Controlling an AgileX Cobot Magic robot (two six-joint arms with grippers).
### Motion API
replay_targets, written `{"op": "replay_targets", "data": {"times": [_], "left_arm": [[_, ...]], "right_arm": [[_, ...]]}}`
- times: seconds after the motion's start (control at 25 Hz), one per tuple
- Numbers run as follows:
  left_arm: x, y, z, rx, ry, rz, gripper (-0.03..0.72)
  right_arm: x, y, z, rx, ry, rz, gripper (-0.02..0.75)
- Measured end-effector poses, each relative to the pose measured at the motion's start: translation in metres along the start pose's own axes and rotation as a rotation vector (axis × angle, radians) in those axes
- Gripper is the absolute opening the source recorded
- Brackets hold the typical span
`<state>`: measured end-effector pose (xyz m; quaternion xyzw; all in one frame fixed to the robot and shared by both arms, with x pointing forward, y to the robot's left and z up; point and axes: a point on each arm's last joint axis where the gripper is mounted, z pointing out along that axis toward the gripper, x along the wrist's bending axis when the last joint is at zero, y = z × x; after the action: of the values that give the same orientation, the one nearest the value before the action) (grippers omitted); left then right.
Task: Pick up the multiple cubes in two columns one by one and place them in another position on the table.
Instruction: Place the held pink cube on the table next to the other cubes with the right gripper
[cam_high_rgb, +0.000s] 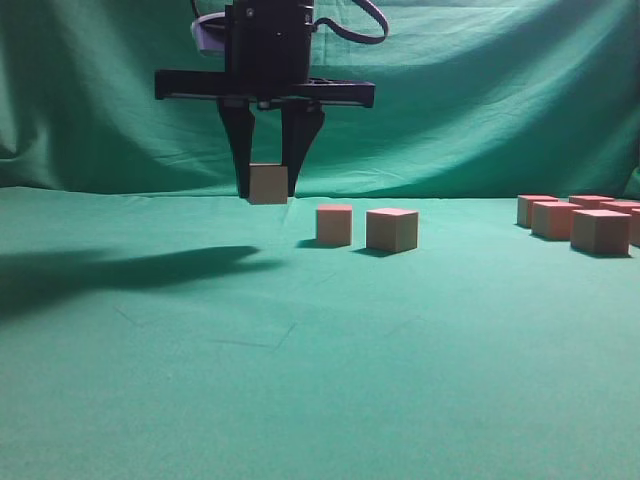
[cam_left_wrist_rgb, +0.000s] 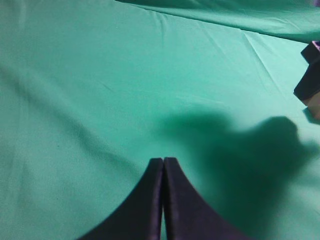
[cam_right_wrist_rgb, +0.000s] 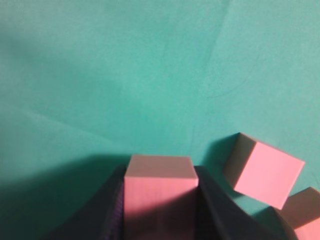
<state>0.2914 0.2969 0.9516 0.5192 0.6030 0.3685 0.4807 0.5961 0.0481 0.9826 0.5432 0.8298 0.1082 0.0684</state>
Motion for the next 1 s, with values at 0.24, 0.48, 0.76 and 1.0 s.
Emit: {"op": "replay_targets", "data": {"times": [0.24,0.48,0.76,1.0], "left_arm": [[0.0,0.0,0.0,0.0,0.0,0.0,0.0],[0.0,0.0,0.0,0.0,0.0,0.0,0.0],[0.0,0.0,0.0,0.0,0.0,0.0,0.0],[0.0,0.0,0.0,0.0,0.0,0.0,0.0]], "right_arm": [[0.0,0.002,0.01,-0.01,-0.017,0.047,0.259],[0.0,0.0,0.029,0.009,-0.036,0.063,0.259],[0.001,0.002,0.036,-0.005,-0.032,0.063,0.259],[0.0,0.002,0.036,-0.011,-0.043,0.057,0.259]]}}
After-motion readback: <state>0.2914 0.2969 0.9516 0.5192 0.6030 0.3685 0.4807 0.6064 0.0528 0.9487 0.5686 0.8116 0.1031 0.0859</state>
